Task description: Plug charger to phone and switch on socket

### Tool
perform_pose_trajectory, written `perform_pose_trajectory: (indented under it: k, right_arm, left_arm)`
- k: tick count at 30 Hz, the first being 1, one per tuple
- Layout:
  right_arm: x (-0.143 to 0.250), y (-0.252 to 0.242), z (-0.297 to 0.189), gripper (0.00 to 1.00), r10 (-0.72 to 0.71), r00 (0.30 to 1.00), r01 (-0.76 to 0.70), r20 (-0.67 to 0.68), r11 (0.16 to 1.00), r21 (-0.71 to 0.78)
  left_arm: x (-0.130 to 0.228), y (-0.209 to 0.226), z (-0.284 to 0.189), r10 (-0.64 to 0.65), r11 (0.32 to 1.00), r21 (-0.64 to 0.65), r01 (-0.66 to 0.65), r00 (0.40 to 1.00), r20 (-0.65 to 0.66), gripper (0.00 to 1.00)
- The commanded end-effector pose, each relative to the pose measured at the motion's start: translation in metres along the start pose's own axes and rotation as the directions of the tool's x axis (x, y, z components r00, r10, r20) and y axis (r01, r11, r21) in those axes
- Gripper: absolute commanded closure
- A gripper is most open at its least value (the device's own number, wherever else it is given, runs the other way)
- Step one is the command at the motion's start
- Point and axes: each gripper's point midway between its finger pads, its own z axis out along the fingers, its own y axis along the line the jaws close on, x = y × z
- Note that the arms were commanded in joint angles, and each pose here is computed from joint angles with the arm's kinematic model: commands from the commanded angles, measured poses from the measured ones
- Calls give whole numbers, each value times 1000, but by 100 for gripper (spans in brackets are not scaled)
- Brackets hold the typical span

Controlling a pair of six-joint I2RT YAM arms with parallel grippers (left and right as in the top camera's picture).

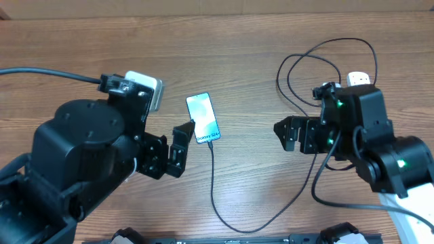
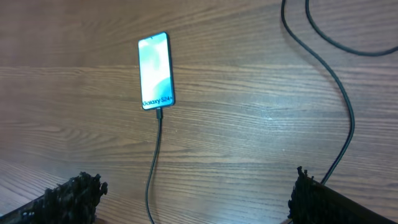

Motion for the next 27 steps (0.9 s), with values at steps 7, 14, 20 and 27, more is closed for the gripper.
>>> perform_pose_trajectory:
  k: [7,14,20,27]
  right_arm:
    - [-5,-5,29,0,13,996,-10,-88,999,35]
    - [-27,-6,53,0,17,998,-15,-54,999,41]
    - [-34,2,47,0,-24,1000,24,-15,1000,2]
    - [-49,3,-14,0,-64,974,57,219,998,36]
  left_arm:
    - [-1,2,6,19,1000,-19,-19,1000,-11,0]
    - [-2,9,-4,1,999,-32,0,1000,18,1]
    - [-2,56,-55,-110,978,-159,138,978,176,0]
    - [21,75,-122,-149,944,-225,240,922,357,0]
